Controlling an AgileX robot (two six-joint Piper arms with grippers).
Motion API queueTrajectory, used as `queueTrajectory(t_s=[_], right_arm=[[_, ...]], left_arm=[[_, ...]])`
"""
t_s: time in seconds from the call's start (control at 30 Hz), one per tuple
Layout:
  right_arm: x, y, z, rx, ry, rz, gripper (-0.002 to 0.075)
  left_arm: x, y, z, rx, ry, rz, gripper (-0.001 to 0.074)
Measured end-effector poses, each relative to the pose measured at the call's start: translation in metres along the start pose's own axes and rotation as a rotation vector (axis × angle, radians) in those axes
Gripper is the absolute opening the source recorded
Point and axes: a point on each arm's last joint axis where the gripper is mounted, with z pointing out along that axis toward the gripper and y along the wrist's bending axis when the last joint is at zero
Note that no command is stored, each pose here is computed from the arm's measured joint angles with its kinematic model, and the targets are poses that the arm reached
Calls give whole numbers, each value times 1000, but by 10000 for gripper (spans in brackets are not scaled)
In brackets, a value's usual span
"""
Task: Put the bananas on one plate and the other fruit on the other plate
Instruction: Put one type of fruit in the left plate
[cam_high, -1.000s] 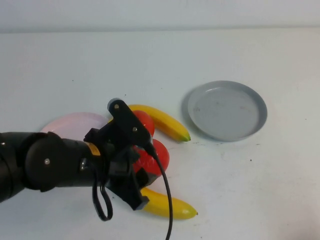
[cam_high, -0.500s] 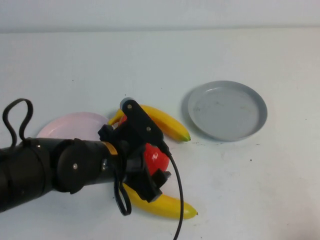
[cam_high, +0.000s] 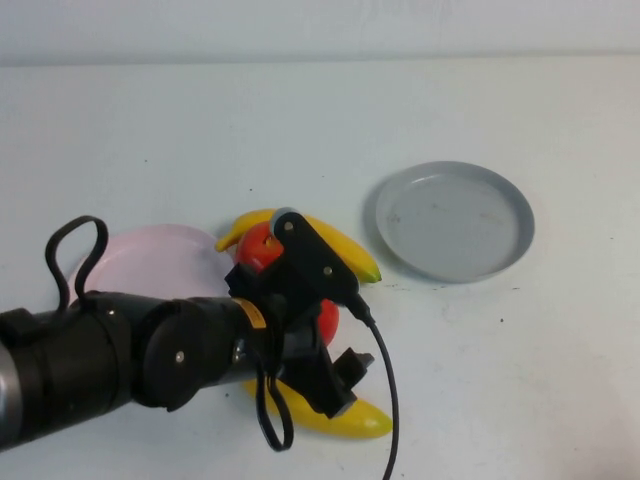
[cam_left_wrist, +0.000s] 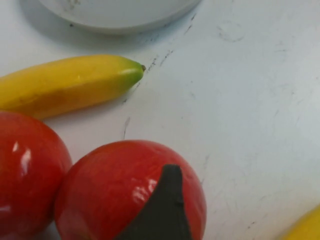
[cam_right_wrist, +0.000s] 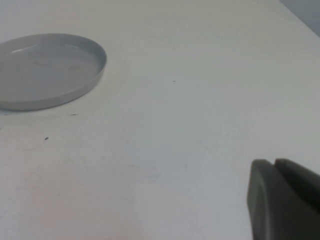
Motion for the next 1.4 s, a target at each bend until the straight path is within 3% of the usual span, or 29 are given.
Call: queueTrajectory(t_s=[0.47, 1.13, 1.23, 1.4], right_arm=[[0, 0, 0, 0, 0, 0, -15], [0, 0, 0, 0, 0, 0, -15], [0, 0, 0, 0, 0, 0, -15], [0, 0, 0, 0, 0, 0, -15]], left_arm=[[13, 28, 5, -63, 43, -82, 668], [28, 29, 31, -62, 106, -90, 662], [27, 29, 31, -65, 103, -90, 587], [27, 29, 31, -65, 102, -90, 340]])
